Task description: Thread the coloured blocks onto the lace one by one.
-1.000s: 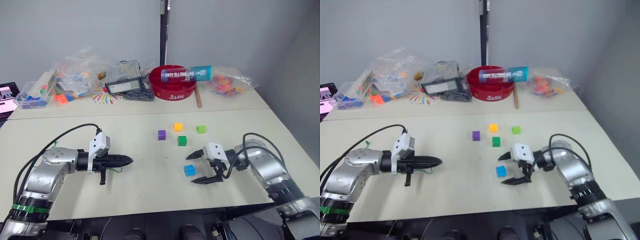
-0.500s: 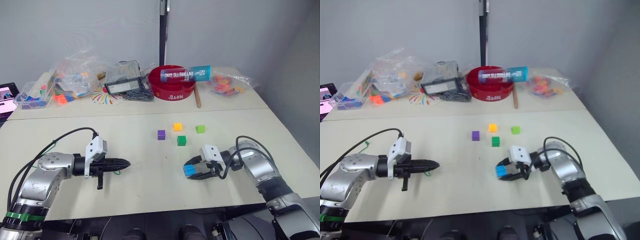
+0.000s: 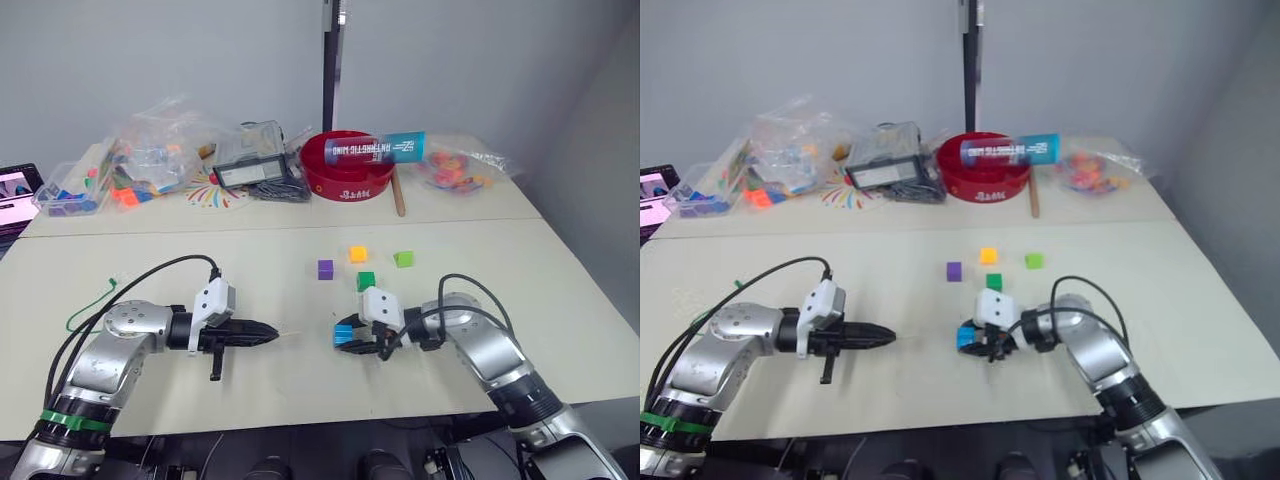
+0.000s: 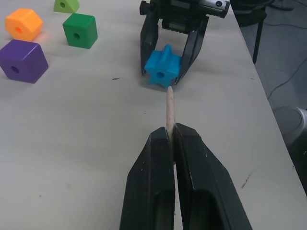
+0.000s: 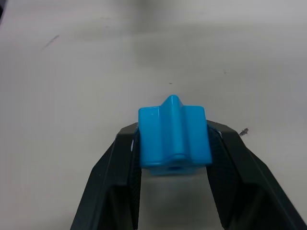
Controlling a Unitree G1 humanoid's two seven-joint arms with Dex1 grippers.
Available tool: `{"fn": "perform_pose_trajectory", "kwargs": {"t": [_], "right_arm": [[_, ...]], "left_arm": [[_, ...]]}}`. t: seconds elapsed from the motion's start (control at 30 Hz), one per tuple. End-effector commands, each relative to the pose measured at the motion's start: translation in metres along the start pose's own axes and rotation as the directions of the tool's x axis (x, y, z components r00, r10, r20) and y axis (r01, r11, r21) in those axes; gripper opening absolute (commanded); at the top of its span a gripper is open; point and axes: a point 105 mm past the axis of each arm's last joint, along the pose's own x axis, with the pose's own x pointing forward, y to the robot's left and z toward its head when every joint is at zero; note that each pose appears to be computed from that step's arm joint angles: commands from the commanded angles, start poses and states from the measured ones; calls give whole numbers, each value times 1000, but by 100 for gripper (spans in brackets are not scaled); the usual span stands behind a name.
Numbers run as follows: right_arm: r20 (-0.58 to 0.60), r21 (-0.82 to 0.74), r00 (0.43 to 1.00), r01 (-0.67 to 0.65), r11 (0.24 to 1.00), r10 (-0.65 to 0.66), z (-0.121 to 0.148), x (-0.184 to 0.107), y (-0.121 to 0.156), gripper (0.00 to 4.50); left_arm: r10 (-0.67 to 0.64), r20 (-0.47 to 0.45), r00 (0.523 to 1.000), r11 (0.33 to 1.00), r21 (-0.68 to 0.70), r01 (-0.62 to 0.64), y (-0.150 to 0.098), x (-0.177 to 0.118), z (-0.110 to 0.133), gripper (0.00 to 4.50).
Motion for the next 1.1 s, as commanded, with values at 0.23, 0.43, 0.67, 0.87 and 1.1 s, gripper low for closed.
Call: {"fn": "perform_pose_trajectory", "kwargs": {"t": [0.23,0.43,0.67,0.87,1.1], "right_arm": [[-85,-34,996,-21,999,18,-14,7,10,137],[-65,-48,996,-63,997,60,-7,8,14,137],[-55,-44,996,-78,996,76,-6,2,17,137],[-58,-44,995,-84,995,82,-6,0,18,137],[-59,-42,995,-80,996,77,-5,1,17,137]], "left_arm": [[-60,7,998,992,108,59,3,34,-5,0],[-59,16,998,990,128,57,8,44,-4,0],[-42,-4,999,988,145,43,13,42,-3,0],[-31,-55,998,986,159,40,13,41,-8,0],[-43,-41,998,985,168,49,9,48,-2,0]]}}
